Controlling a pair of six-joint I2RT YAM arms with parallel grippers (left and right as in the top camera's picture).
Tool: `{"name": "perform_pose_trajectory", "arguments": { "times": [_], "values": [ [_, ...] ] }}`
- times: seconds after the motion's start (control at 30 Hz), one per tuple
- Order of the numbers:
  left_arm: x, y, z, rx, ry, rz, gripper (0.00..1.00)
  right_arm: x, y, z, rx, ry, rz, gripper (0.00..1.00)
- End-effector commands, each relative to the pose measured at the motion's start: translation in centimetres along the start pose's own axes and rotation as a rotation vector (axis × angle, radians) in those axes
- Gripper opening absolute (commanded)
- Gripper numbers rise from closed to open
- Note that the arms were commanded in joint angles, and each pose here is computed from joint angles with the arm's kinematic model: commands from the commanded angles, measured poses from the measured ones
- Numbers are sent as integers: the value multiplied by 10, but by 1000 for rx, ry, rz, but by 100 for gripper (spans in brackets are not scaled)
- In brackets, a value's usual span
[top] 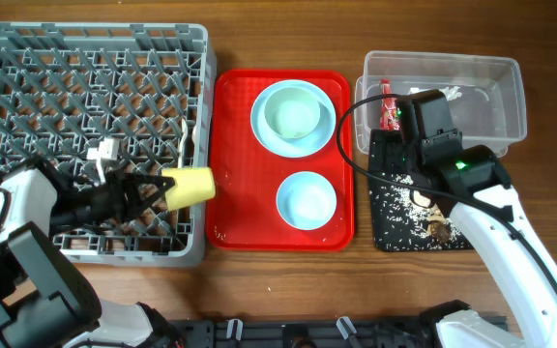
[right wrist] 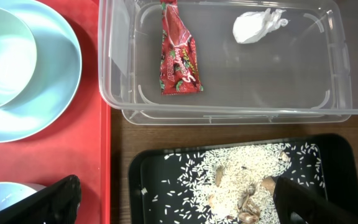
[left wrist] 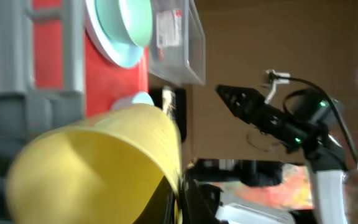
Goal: Sort waste into correct bins and load items into the dishwasher rack
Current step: 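Carry the yellow cup into the dish rack with the left gripper, then lower the cup into the rack and open the left gripper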
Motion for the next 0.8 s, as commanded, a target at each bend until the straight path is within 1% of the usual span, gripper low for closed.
{"name": "perform_pose_trajectory", "arguments": {
  "times": [0.0, 0.13, 0.27, 0.4, 0.57, 0.67, 0.77],
  "values": [
    [15, -3, 3, 22, 50, -86, 4, -2, 3, -1, -15, -14, 22, 100],
    [24, -3, 3, 59, 125, -71, 7, -2, 3, -1, -15, -13, 22, 100],
    [37, -7, -2, 127, 287, -166, 8, -2, 3, -1, -15, -13, 22, 100],
    [45, -8, -6, 146, 391, -244, 16, -1, 3, -1, -15, -13, 22, 100],
    [48, -10, -13, 140, 432, -291, 17, -1, 3, -1, -15, -13, 22, 100],
    [51, -11, -19, 125, 455, -331, 24, -2, 3, -1, -15, -13, 22, 100],
    [51, -12, -22, 111, 466, -363, 27, -2, 3, -1, -15, -13, 22, 100]
  ]
}}
Point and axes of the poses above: each gripper's point midway between its finger pads, its own z axis out along the fingers, its own x axis along the line the jaws close on, y = z × x, the point moved 10 cm from there along -z, back along the fingers, and after that the axes turned 7 degrees about z, right-handed, at the moved point
